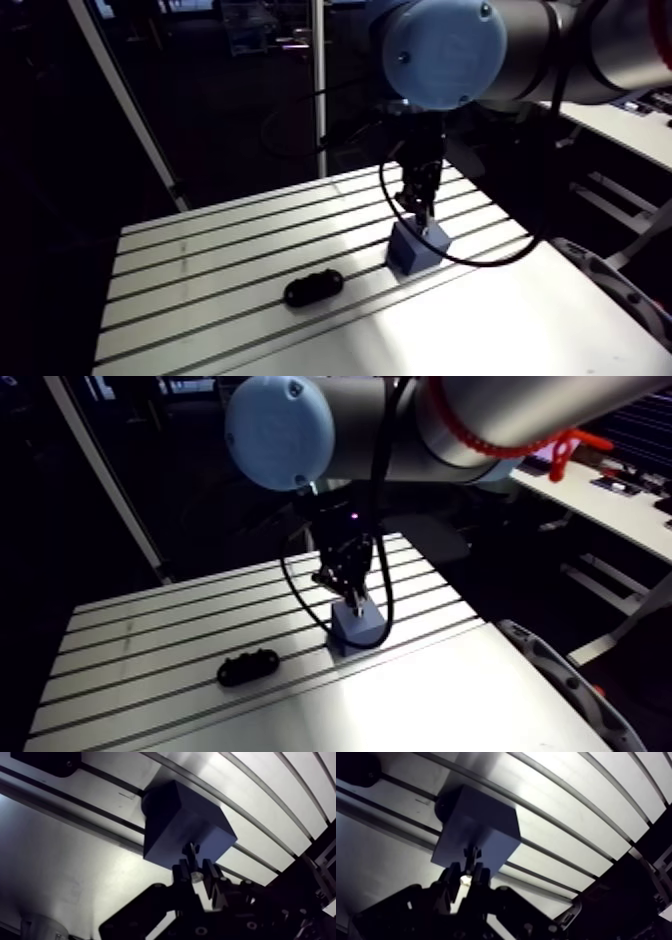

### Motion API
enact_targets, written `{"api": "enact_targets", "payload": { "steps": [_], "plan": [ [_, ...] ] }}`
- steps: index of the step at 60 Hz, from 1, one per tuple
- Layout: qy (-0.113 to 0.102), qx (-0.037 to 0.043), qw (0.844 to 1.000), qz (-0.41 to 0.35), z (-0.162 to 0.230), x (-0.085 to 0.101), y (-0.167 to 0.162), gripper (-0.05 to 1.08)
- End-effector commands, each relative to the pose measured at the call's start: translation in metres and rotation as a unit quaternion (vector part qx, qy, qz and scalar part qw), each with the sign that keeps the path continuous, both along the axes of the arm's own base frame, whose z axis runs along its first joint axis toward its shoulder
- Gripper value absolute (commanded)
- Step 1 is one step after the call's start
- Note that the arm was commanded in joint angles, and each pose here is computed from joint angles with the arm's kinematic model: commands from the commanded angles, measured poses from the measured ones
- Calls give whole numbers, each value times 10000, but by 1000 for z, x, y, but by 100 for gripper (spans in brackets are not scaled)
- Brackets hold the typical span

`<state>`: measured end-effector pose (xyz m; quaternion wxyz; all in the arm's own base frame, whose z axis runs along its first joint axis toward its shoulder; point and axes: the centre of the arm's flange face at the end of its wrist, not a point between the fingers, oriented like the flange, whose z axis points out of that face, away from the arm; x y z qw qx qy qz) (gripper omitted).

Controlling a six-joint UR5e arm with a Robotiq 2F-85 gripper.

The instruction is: Pick up the M10 bolt and insert it into the hex recess until seated.

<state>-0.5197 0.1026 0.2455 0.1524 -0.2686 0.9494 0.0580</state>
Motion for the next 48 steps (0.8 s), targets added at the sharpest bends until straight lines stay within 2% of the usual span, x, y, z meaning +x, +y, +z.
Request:
{"api": "enact_targets", "payload": {
  "steps": [1, 12, 23, 24, 25, 26, 27, 28, 29, 30, 31, 32, 48],
  "plan": [
    [-23, -10, 10000, -1, -1, 2, -1, 108],
    [-30, -3, 10000, -11, -3, 1, -1, 105],
    [-15, 6, 10000, -21, -3, 1, -1, 93],
    [-7, 10, 10000, -27, -3, 1, -1, 83],
    [-7, 10, 10000, -27, -3, 1, -1, 83],
    [-12, 8, 10000, -28, -4, 1, -1, 67],
    [-12, 8, 10000, -28, -4, 1, -1, 67],
    [-15, 1, 10000, -35, -5, 2, -2, 47],
    [-15, 1, 10000, -35, -5, 2, -2, 47],
    [-31, 0, 10000, -29, -6, 2, -2, 20],
    [-31, 0, 10000, -29, -6, 2, -2, 20],
    [-39, -11, 10000, -23, -6, 3, -2, 2],
    [103, 38, 9999, -66, -4, 0, -1, 0]
  ]
}}
